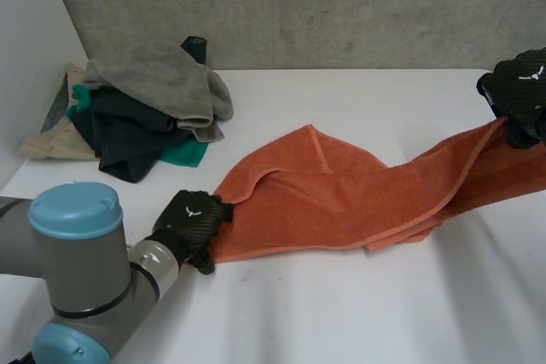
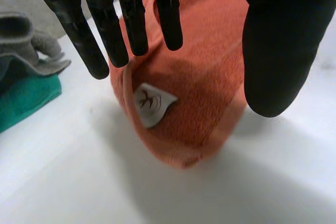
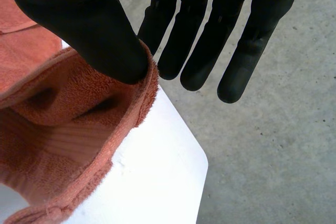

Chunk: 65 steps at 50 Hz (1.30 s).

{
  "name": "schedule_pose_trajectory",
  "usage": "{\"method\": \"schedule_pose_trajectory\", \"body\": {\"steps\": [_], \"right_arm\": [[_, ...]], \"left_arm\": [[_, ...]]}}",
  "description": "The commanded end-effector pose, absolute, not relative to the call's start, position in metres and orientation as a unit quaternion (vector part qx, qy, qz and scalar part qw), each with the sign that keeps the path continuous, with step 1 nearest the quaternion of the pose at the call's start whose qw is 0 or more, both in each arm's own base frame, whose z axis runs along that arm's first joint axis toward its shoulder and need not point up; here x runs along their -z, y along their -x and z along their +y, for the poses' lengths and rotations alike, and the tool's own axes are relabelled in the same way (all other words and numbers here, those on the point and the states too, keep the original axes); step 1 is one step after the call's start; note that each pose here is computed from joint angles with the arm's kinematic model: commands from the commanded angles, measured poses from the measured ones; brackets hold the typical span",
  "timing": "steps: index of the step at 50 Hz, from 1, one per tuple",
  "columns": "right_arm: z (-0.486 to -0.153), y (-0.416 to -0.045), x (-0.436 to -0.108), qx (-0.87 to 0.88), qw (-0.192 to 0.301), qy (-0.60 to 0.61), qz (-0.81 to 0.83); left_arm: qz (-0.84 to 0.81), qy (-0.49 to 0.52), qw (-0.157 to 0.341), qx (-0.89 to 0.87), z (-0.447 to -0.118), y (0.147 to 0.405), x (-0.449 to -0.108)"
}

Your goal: Fold the laundry.

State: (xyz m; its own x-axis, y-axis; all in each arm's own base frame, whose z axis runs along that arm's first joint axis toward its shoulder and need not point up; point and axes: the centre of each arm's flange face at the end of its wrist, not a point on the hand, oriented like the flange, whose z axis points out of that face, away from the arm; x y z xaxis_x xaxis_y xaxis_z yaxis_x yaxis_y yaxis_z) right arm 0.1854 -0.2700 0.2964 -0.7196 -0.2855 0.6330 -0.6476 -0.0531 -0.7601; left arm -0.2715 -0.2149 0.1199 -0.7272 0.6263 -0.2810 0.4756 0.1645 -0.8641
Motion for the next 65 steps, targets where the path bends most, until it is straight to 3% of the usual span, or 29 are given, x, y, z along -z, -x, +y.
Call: {"method": "schedule_pose_trajectory", "body": {"steps": [1,16,65], "right_arm": [[-0.27,-0.186,-0.291,-0.639,0.142,-0.347,-0.672],[-0.269,-0.185,-0.284,-0.634,0.142,-0.348,-0.676],[-0.263,-0.185,-0.27,-0.618,0.135,-0.355,-0.688]], "left_arm": [[-0.756,0.38,0.038,-0.532,-0.222,0.272,-0.109],[-0.737,0.375,0.032,-0.561,-0.243,0.279,-0.115],[-0.735,0.381,0.038,-0.56,-0.243,0.284,-0.114]]}}
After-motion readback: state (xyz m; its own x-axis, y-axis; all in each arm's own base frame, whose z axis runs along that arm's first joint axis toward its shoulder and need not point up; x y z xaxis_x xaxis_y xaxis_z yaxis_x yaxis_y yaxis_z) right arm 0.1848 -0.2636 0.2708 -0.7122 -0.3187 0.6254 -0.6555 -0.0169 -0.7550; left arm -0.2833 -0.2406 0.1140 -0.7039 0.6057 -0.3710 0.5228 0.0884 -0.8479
